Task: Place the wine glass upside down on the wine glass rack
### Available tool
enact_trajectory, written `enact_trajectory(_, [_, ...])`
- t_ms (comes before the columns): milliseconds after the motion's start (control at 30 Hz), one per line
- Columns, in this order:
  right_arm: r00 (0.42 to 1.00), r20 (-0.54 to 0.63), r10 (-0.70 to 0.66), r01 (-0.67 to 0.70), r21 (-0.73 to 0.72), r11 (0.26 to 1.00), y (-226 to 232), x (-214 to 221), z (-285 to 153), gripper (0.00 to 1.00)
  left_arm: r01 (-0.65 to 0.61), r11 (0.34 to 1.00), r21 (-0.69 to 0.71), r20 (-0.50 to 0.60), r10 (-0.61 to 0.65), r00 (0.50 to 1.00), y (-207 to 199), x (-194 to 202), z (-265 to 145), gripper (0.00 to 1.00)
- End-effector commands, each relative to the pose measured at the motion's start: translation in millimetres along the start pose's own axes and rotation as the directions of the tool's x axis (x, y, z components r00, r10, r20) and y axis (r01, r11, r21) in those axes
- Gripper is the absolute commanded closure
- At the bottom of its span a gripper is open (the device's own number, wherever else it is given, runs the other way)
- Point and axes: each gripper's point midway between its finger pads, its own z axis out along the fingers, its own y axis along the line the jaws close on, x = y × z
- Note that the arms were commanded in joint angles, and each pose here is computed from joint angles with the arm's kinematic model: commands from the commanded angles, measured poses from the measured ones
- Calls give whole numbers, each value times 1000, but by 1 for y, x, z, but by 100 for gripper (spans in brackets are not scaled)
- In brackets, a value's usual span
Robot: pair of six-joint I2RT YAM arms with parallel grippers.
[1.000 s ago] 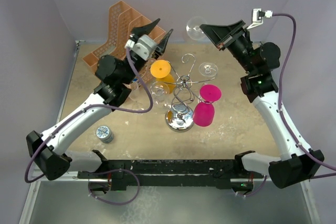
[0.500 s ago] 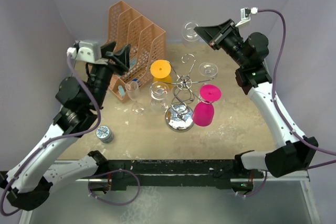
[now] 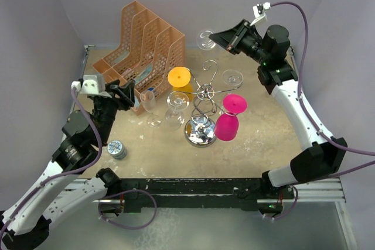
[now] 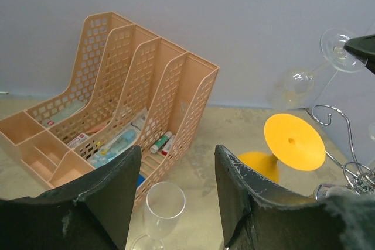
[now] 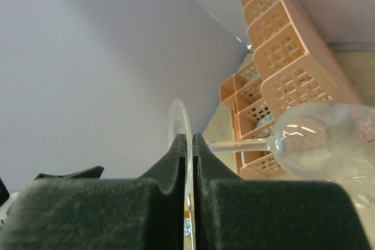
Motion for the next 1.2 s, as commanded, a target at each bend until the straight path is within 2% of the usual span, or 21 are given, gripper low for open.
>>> enact_trajectory(0, [997,-11,-73,72,-90,993,32,-9,-8,100,43,999,-11,13,-42,999,3,-7,-5,49])
enact_trajectory(333, [993,-108,-42,31,-104,994,36,16,4,100,71,997,18,26,-72,997,-1,-7,-8,49])
enact_trajectory(900, [985,-169,-44,41,-21,999,26,44,-16,100,93,995,-18,18,-93,995,2,-5,-4,49])
enact_trajectory(1167, [980,-191,-58,48,-57,997,31,53,-23,100,91,995,-30,19,-90,996,5,-6,-4,48])
